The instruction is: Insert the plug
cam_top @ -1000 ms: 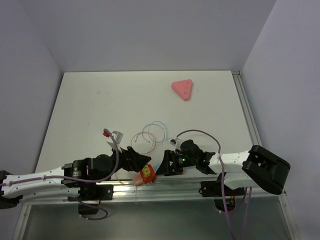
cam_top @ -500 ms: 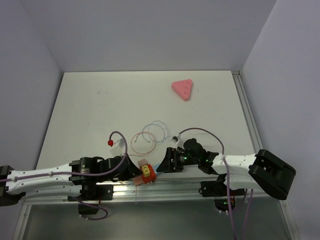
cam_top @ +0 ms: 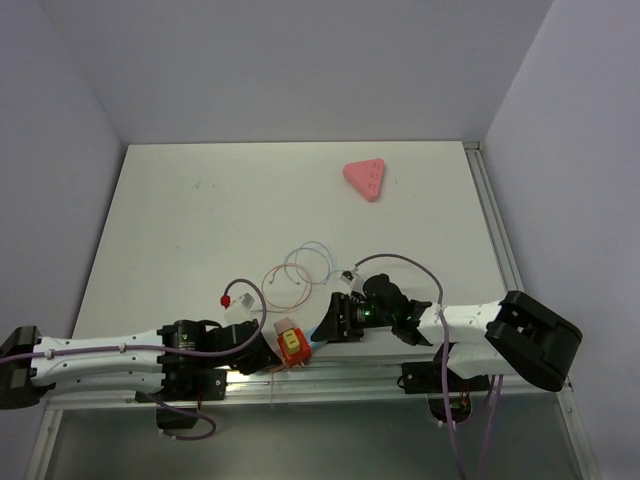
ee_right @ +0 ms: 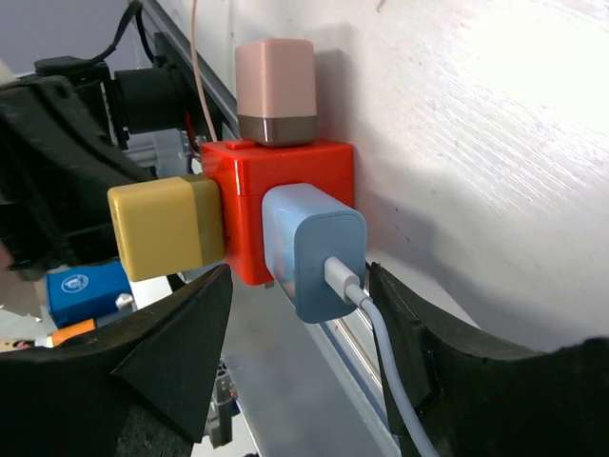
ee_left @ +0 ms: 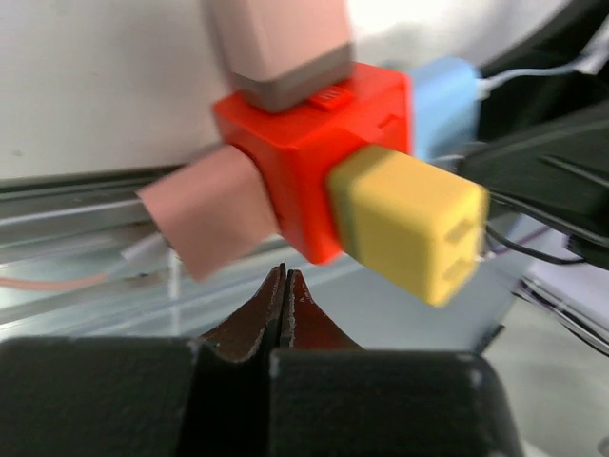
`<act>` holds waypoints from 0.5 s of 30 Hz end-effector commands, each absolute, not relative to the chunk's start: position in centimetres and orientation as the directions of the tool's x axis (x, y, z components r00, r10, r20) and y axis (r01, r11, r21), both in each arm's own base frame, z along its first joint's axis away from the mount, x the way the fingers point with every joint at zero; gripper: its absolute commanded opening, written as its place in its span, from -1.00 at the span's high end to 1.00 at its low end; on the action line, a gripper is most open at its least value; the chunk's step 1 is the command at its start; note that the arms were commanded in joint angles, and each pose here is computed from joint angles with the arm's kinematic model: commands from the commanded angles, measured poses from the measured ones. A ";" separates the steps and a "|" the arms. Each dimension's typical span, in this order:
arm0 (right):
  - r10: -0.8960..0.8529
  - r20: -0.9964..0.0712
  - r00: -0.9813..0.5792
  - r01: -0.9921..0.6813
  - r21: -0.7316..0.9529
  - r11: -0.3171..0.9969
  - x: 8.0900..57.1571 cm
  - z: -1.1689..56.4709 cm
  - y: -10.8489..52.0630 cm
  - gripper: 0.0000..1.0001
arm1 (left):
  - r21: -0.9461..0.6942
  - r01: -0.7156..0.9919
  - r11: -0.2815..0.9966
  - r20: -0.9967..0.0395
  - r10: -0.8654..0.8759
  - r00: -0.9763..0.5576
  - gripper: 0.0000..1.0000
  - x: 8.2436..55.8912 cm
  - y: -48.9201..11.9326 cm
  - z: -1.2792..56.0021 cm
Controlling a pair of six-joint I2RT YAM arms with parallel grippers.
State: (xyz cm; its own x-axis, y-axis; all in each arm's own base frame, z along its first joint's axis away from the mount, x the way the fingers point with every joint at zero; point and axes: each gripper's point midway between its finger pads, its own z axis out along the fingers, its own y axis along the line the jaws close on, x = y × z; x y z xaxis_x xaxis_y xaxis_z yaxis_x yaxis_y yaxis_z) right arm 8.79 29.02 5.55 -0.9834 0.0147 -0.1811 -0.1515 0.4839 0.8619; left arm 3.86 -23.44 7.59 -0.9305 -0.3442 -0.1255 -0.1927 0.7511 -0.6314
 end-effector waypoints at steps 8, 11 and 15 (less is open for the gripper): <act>0.012 -0.216 -0.976 -0.193 0.894 0.405 9.9 7.7 30.8 -0.20 | -0.652 -0.238 0.720 -0.122 -0.409 -0.904 0.99 4.8 -23.9 6.1; 0.016 -0.210 -0.978 -0.186 0.897 0.401 9.9 7.6 30.7 -0.19 | -0.671 -0.232 0.704 -0.132 -0.421 -0.898 0.99 5.2 -24.2 6.5; 0.019 -0.206 -0.978 -0.182 0.901 0.395 9.9 7.5 30.6 -0.19 | -0.659 -0.241 0.713 -0.152 -0.440 -0.885 0.99 5.6 -23.7 6.4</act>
